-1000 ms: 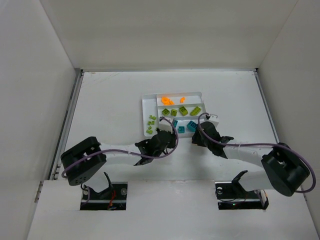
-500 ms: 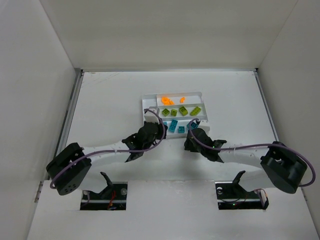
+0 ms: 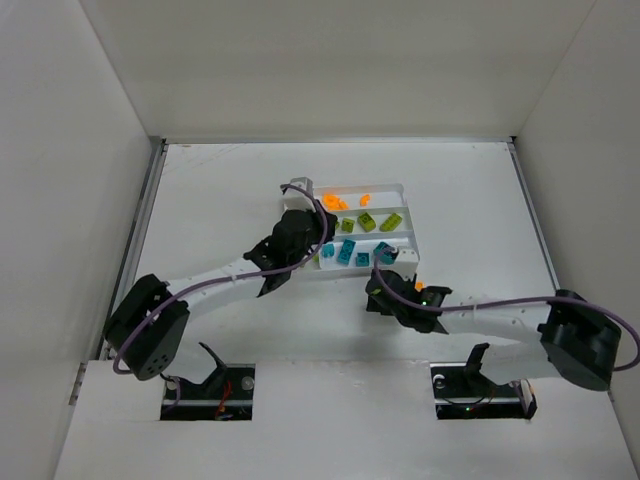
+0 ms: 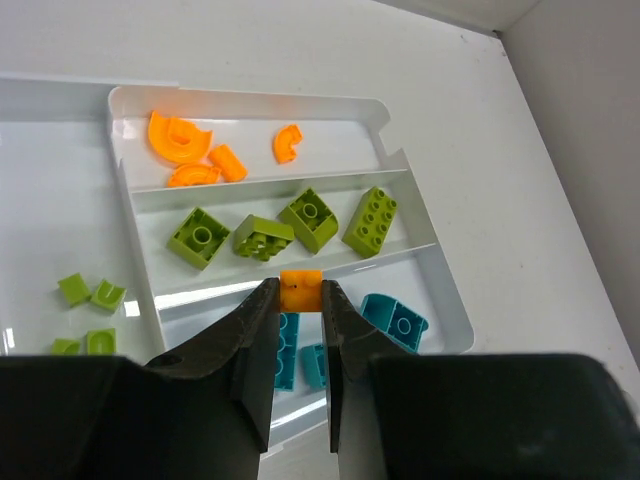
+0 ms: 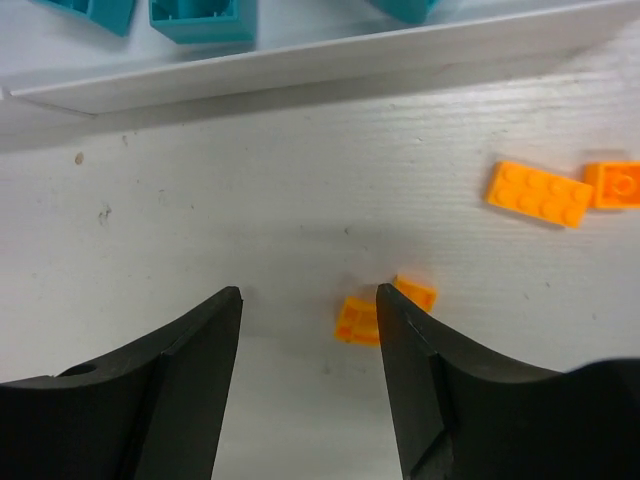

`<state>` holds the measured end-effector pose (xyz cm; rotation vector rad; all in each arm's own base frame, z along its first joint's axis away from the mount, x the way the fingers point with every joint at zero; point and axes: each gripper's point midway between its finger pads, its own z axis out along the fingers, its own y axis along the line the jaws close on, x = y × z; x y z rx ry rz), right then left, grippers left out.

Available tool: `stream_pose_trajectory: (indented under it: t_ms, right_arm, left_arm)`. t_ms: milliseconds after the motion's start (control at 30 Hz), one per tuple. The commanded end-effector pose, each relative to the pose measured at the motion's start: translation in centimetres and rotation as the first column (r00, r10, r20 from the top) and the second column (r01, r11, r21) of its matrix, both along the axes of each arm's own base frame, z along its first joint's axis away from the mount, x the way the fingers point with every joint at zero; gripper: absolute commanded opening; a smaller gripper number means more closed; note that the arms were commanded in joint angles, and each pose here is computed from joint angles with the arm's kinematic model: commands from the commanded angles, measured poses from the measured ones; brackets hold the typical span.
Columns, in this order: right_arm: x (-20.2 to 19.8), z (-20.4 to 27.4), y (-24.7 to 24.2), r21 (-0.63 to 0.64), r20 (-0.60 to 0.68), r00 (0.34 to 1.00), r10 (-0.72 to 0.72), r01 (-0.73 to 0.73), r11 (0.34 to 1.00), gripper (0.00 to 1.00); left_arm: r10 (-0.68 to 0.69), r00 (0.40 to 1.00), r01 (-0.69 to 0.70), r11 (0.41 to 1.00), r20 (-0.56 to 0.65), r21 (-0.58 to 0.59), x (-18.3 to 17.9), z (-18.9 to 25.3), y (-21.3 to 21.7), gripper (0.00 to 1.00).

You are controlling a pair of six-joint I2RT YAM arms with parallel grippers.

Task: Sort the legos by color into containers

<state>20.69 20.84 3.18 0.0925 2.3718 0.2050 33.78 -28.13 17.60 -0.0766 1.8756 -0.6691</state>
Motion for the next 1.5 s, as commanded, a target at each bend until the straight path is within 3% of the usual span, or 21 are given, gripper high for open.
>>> stream_pose_trajectory:
  t_ms: [0, 133, 333, 733, 900, 1000, 1100, 1200, 1267, 1400, 1467]
  right_arm:
    - [0.3, 2.7, -1.5, 0.076, 0.080, 0.990, -0.114, 0.108, 0.991, 0.65]
    - [-0.6, 2.4, -2.4, 0.119, 0.038, 0.988, -0.152, 0.147, 0.982, 0.64]
    - [-1.0, 0.9, -3.0, 0.076, -0.034, 0.975, -0.221, 0.223, 0.972, 0.64]
    - [0.1, -2.0, -1.3, -0.050, -0.069, 0.968, -0.243, 0.240, 0.969, 0.50]
    - [1.1, -1.8, -0.7, -0.101, -0.023, 0.977, -0.212, 0.209, 0.973, 0.50]
    - [1.1, -2.0, -0.6, -0.123, -0.018, 0.981, -0.195, 0.191, 0.974, 0.42]
    - [0.6, -2.0, -0.5, -0.123, -0.018, 0.984, -0.177, 0.173, 0.977, 0.44]
    - [0.0, -2.0, -0.6, -0.118, -0.021, 0.986, -0.165, 0.162, 0.980, 0.56]
    - [-0.3, -1.7, -0.4, -0.094, -0.023, 0.987, -0.157, 0.155, 0.984, 0.58]
    - [-0.9, -1.5, 0.0, -0.074, -0.036, 0.992, -0.119, 0.116, 0.990, 0.58]
    - [-1.2, -1.8, -0.2, -0.082, -0.048, 0.993, -0.112, 0.108, 0.991, 0.51]
  left_arm:
    - [-0.026, 0.999, 0.027, 0.999, 0.031, -0.040, 0.6, 1.6, -1.5, 0.15]
    - [-0.017, 1.000, 0.018, 0.999, 0.023, -0.039, 0.9, 1.0, -1.3, 0.15]
    - [0.011, 1.000, -0.010, 0.999, 0.029, -0.046, 1.6, 1.0, -0.5, 0.15]
    - [0.059, 0.998, -0.059, 0.998, 0.005, -0.023, 7.4, -1.2, -2.0, 0.15]
    - [0.078, 0.997, -0.078, 0.997, 0.007, -0.013, 9.6, -1.4, -2.2, 0.15]
    - [0.086, 0.996, -0.086, 0.996, 0.004, -0.003, 10.6, -1.8, -2.2, 0.15]
    - [0.089, 0.996, -0.089, 0.996, -0.002, 0.016, 11.1, -2.2, -2.1, 0.15]
    - [0.095, 0.995, -0.095, 0.995, -0.006, 0.035, 11.7, -2.9, -1.9, 0.15]
    - [0.104, 0.995, -0.103, 0.994, -0.014, 0.046, 12.2, -3.4, -1.6, 0.15]
    - [0.108, 0.994, -0.106, 0.992, -0.033, 0.076, 12.9, -4.4, -1.4, 0.16]
    - [0.109, 0.993, -0.106, 0.991, -0.035, 0.082, 13.3, -4.7, -1.5, 0.16]
